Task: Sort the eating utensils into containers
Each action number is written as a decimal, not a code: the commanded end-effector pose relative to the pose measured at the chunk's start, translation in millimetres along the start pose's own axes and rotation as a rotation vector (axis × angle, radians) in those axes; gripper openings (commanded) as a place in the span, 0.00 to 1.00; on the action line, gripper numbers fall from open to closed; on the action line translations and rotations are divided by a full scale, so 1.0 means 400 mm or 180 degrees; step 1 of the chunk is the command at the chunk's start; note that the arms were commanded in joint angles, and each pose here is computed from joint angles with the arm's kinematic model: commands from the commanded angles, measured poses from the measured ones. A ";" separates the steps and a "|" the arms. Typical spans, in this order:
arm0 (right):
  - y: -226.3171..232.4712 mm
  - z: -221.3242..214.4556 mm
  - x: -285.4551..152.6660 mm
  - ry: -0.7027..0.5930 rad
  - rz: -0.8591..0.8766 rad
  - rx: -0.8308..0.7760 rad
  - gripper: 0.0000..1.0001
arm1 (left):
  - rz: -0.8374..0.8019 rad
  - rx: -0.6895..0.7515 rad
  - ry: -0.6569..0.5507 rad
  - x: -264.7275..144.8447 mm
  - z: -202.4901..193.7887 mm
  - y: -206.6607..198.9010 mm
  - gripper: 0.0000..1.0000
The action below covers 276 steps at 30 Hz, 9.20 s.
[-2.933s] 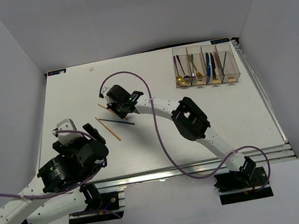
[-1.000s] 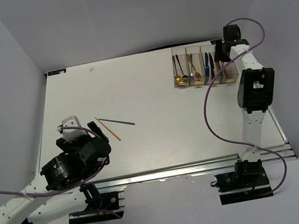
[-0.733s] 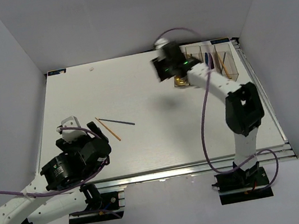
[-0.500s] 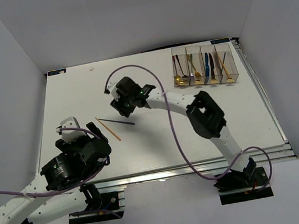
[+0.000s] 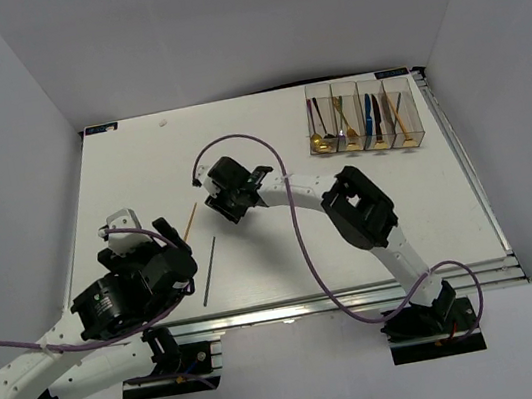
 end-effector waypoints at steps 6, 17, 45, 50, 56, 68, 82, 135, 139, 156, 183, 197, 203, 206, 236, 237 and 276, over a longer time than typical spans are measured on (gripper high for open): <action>0.008 0.046 -0.105 -0.0001 -0.0431 0.0659 0.52 | 0.0046 0.0012 -0.0067 0.003 0.010 -0.001 0.98; 0.280 0.082 -0.170 -0.0292 -0.0862 0.1984 0.89 | 0.0059 -0.0032 -0.0098 0.001 0.020 0.004 0.98; 0.421 -0.208 -0.083 0.0588 -0.1472 0.1971 0.16 | -0.0046 -0.0739 -0.0255 -0.029 0.084 0.088 0.98; 0.384 -0.304 -0.070 0.1013 -0.1616 0.1721 0.17 | -0.0047 -0.0749 -0.0255 -0.029 0.085 0.090 0.98; 0.390 -0.395 -0.063 0.1475 -0.1179 0.1323 0.22 | -0.0052 -0.0763 -0.0256 -0.030 0.086 0.090 0.98; 0.346 -0.387 -0.155 0.1364 -0.0659 0.1300 0.00 | -0.0065 -0.0819 -0.0256 -0.032 0.088 0.095 0.98; -0.410 -0.371 -0.585 0.0278 -0.2067 0.2347 0.00 | -0.0046 -0.0648 -0.0225 -0.025 0.075 0.075 0.98; -0.465 -0.176 -0.787 -0.1062 -0.1524 0.2539 0.89 | -0.0024 0.0316 0.0912 0.357 -0.083 -0.147 0.98; -0.305 -0.201 -0.773 -0.1182 -0.1144 0.2431 0.89 | 0.0444 0.0553 0.1763 0.477 -0.211 -0.050 0.98; -0.105 -0.276 -0.751 -0.1332 -0.0463 0.2389 0.89 | 0.0784 0.0491 0.2278 0.456 -0.418 0.057 0.93; 0.021 -0.228 -0.547 -0.1429 0.0635 0.2875 0.89 | -0.0048 -0.0091 0.2584 0.245 -0.634 -0.052 0.00; 0.125 -0.099 -0.348 -0.1199 0.1068 0.3180 0.88 | -0.1290 -0.0672 0.2240 0.155 -0.542 -0.206 0.00; 0.189 -0.050 -0.296 -0.1165 0.1244 0.3069 0.88 | -0.1435 -0.0672 0.2334 0.134 -0.546 -0.215 0.00; 0.199 -0.043 -0.260 -0.1077 0.1223 0.3028 0.87 | -0.1526 -0.0724 0.2318 0.126 -0.534 -0.227 0.00; -0.776 -0.527 -0.686 0.0588 -0.2665 0.3009 0.00 | -0.0591 0.0264 0.0642 0.102 -0.040 -0.079 0.98; -0.825 -0.503 -0.723 0.0443 -0.2786 0.3038 0.00 | -0.0599 0.0226 0.0622 0.103 -0.043 -0.078 0.98; -1.165 -0.573 -0.734 0.0079 -0.3243 0.2762 0.71 | -0.0528 0.0274 0.0751 0.102 -0.077 -0.089 0.98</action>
Point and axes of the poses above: each gripper's point midway between its finger pads, its own x axis out along the fingers, its own y axis along the line the jaws close on, z = x × y, the point moved 1 cm from there along -x, back along the fingers, and after that the axes turned 6 degrees about -x, right-handed, at the moved point
